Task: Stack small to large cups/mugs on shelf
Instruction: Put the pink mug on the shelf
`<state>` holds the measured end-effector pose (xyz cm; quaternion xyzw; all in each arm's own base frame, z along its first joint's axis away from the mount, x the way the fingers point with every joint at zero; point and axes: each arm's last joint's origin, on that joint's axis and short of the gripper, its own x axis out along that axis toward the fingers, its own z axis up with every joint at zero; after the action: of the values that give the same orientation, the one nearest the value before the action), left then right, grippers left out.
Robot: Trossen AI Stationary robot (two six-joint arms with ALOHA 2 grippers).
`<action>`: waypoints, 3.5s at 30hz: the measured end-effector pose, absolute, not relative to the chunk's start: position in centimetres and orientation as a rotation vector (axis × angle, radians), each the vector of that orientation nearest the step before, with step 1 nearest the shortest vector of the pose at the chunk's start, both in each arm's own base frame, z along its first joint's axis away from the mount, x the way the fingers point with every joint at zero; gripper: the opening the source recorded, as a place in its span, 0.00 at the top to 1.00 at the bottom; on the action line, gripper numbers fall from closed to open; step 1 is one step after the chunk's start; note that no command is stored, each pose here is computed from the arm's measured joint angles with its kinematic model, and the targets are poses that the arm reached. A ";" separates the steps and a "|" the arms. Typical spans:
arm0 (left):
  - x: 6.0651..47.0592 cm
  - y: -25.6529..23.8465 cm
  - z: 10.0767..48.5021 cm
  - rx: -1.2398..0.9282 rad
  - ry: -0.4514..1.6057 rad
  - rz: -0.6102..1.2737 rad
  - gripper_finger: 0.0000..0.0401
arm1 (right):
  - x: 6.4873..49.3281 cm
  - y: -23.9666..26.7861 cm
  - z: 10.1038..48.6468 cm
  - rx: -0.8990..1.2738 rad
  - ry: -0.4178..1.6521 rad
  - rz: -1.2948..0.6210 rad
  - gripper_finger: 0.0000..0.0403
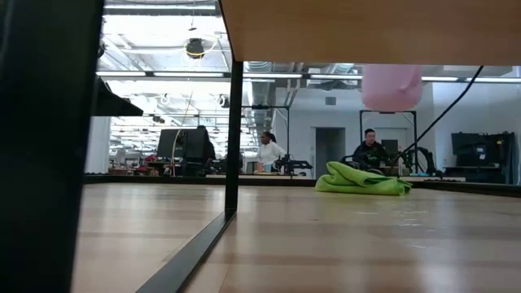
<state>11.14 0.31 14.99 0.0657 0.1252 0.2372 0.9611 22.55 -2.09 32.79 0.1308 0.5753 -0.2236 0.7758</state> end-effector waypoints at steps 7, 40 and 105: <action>11.1 0.3 15.0 0.080 0.240 0.487 0.54 | 20.3 0.1 34.0 0.367 1.229 -0.510 0.97; 11.1 0.3 15.0 0.011 0.220 0.501 0.54 | 12.9 13.7 33.8 0.478 1.318 -0.462 0.97; 11.1 0.3 15.0 -0.076 0.202 0.501 0.54 | 15.9 20.6 34.4 0.397 1.349 -0.421 0.90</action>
<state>11.15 0.29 14.99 -0.0375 0.0998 0.2475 0.9630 15.86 20.59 34.36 0.1810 0.6155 -0.1923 0.7425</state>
